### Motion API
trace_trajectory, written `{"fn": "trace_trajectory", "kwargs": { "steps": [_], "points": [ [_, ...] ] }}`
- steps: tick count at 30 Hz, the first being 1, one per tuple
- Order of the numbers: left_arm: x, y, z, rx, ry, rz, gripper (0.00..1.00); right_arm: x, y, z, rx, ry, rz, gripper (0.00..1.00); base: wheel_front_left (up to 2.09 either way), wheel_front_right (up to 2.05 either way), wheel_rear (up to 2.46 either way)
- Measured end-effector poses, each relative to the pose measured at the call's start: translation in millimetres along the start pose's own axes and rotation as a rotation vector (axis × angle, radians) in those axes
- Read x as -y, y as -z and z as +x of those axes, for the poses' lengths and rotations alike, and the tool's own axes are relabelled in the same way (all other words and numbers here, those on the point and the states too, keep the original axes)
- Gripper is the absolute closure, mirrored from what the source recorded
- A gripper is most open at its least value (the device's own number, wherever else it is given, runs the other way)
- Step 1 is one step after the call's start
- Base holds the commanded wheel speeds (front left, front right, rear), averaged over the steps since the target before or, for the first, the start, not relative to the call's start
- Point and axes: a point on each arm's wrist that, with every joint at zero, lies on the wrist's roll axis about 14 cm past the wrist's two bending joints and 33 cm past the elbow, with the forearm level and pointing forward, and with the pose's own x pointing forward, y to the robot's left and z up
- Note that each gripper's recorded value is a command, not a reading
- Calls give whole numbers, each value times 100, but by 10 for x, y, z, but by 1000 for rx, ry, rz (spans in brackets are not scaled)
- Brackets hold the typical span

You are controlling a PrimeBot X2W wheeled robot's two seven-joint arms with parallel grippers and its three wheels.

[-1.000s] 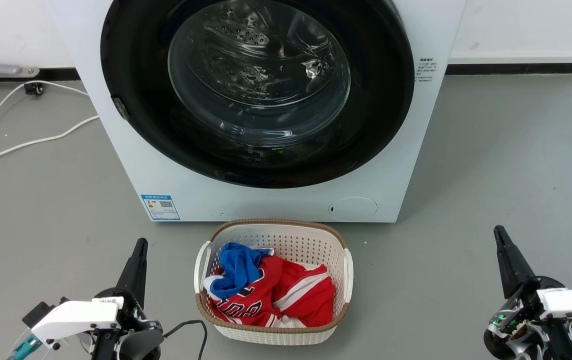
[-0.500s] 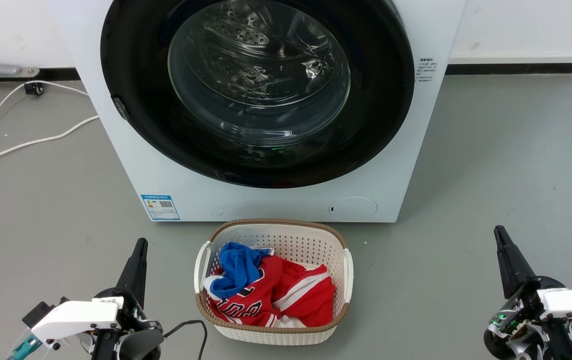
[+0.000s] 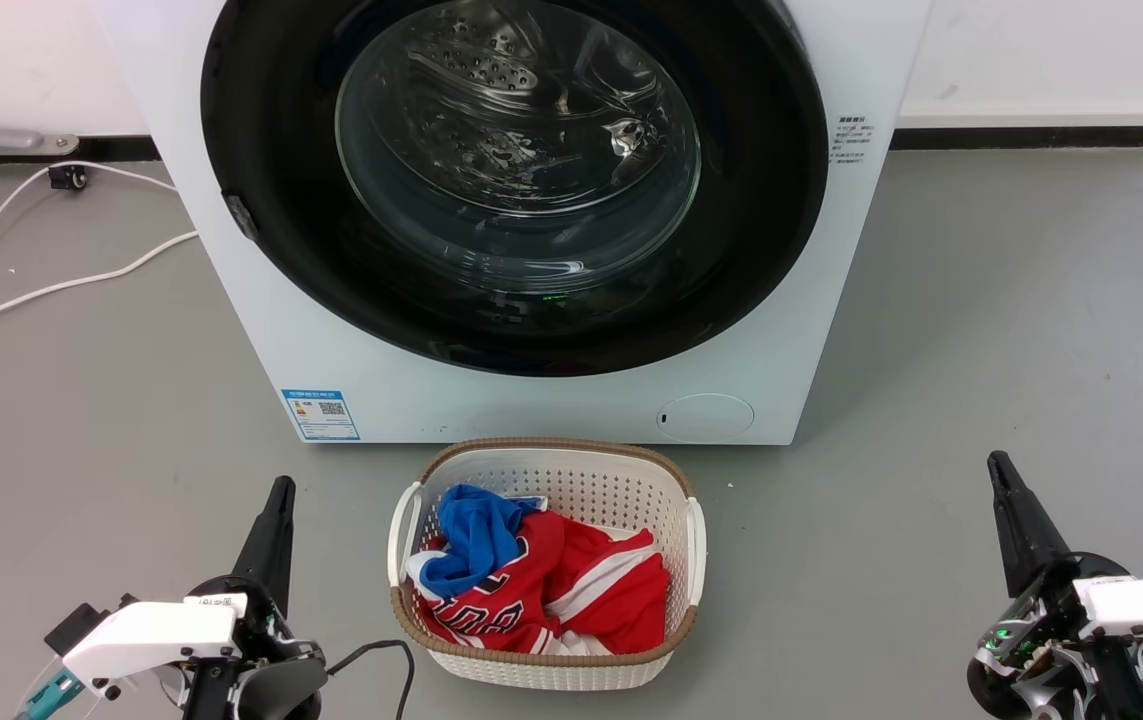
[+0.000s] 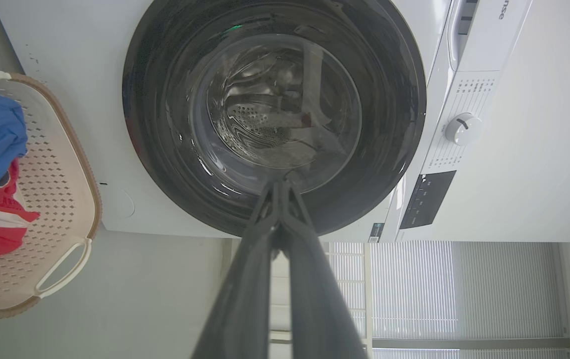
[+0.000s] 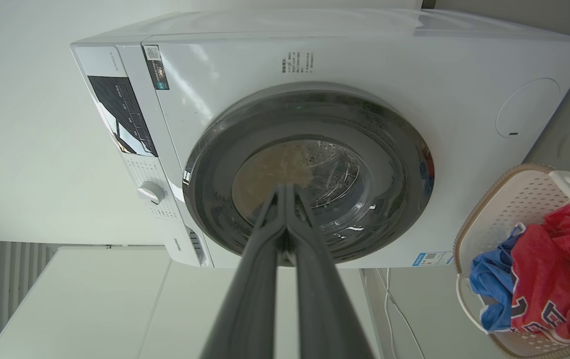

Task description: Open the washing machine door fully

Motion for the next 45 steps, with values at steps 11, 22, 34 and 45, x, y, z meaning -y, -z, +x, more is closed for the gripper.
{"fn": "trace_trajectory", "kwargs": {
  "steps": [11, 22, 34, 45],
  "points": [
    [-103, 7, -39, -1, -31, -3, 100, 109, -3, -42, 3, 33, 3, 100, 0, 0, 0],
    [-219, -59, -122, 39, -67, 59, 0, 275, -76, -153, 43, 86, -70, 0, 0, 0, 0],
    [-16, -19, -74, 44, -42, 318, 0, 100, -138, -153, 72, 42, -307, 0, 0, 0, 0],
    [35, 107, -81, 33, -52, 608, 0, -116, -123, -167, 87, -20, -587, 0, 0, 0, 0]
  ]
}}
